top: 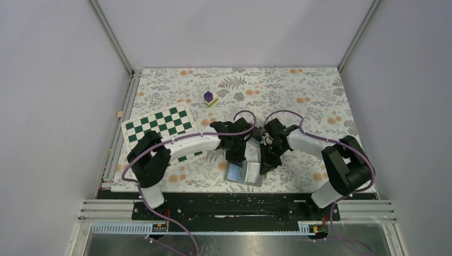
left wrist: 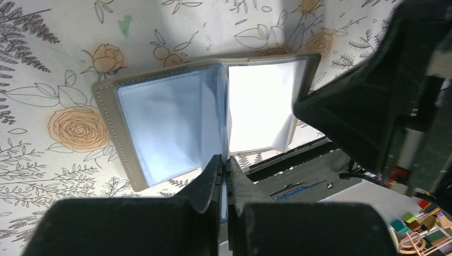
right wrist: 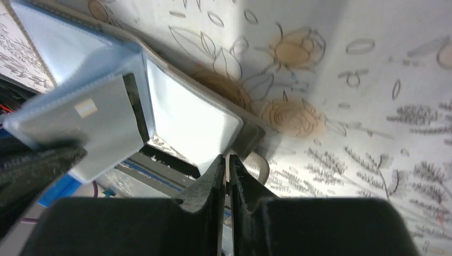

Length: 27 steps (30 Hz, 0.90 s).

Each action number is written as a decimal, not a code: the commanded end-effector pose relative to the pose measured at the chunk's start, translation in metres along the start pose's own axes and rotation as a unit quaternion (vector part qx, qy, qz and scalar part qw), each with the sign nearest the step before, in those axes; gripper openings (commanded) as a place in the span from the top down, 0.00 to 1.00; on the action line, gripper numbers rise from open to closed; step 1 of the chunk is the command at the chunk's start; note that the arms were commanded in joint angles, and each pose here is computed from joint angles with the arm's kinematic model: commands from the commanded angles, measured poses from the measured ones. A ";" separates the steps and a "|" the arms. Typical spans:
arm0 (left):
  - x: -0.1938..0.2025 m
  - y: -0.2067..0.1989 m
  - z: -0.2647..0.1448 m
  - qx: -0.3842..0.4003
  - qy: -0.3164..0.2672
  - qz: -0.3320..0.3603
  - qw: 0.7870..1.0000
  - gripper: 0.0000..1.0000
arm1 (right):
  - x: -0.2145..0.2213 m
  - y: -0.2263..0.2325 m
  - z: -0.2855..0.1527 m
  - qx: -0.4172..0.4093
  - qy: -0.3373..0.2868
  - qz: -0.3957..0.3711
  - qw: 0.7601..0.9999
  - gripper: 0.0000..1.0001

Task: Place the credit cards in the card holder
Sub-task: Turn over the card slot in the card holder.

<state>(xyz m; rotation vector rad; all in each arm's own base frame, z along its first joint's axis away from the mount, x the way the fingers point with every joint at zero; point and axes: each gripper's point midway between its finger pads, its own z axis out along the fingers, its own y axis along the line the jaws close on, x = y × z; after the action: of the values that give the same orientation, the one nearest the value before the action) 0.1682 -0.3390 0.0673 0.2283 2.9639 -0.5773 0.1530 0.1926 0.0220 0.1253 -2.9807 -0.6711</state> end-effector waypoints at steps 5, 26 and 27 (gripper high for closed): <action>0.000 -0.029 0.002 -0.003 0.021 0.023 1.000 0.94 | -0.009 0.006 0.011 -0.010 0.012 -0.008 1.000 0.89; 0.008 -0.053 -0.002 0.061 0.027 0.020 0.998 0.63 | -0.004 0.008 0.009 -0.017 0.016 -0.008 1.000 0.89; 0.007 -0.049 -0.001 0.052 0.024 0.021 0.998 0.62 | -0.004 0.008 0.008 -0.016 0.015 -0.008 1.000 0.89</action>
<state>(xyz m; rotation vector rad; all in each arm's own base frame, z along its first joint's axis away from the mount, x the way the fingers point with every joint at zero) 0.1504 -0.3800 0.0660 0.3258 3.0254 -0.6689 0.1562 0.1992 0.0129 0.1246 -2.9469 -0.6874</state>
